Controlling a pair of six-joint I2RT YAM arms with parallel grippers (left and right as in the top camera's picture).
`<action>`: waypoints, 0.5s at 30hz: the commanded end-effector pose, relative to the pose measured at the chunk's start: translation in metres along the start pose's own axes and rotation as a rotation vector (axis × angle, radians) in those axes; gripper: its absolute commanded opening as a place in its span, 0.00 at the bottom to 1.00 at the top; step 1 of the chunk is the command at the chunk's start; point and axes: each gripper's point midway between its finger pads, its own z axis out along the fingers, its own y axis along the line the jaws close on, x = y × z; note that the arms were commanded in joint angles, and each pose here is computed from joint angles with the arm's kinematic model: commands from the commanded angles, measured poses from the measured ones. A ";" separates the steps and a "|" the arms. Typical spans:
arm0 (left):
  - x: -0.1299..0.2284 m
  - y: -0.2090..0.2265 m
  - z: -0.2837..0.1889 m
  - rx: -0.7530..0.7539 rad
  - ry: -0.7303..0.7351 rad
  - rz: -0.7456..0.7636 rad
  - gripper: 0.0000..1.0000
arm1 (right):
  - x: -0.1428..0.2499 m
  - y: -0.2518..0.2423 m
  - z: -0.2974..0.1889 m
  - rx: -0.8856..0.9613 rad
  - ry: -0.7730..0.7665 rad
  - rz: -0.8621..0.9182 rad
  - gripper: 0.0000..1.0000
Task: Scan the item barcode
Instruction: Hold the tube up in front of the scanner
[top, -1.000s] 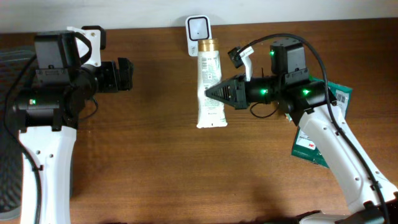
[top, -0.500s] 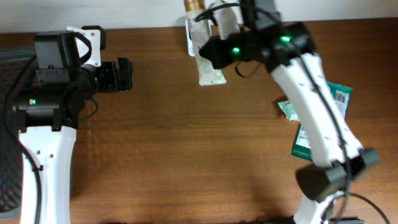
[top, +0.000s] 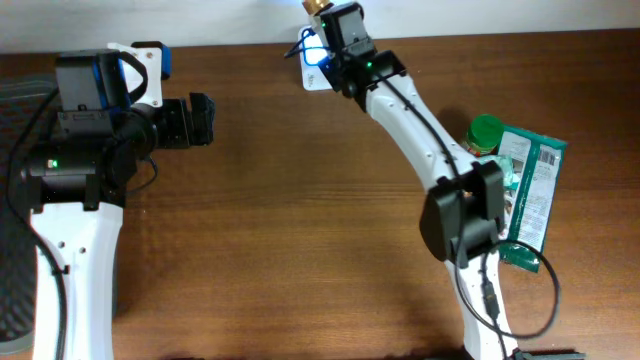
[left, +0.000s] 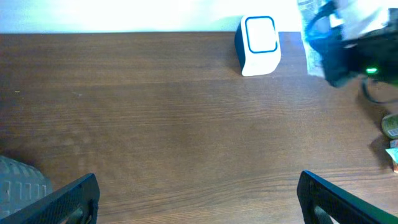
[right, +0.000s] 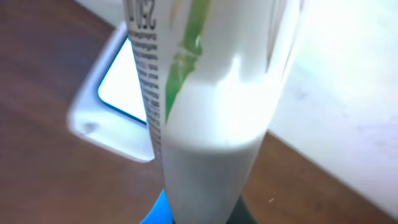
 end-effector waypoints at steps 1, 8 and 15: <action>-0.006 0.002 -0.007 -0.008 -0.026 0.012 0.99 | -0.002 -0.026 0.013 0.203 0.017 -0.138 0.04; -0.006 0.002 -0.007 -0.008 -0.026 0.012 0.99 | 0.016 -0.022 0.035 0.289 0.073 -0.201 0.04; -0.006 0.002 -0.007 -0.008 -0.026 0.012 0.99 | 0.015 -0.022 0.035 0.290 0.071 -0.200 0.04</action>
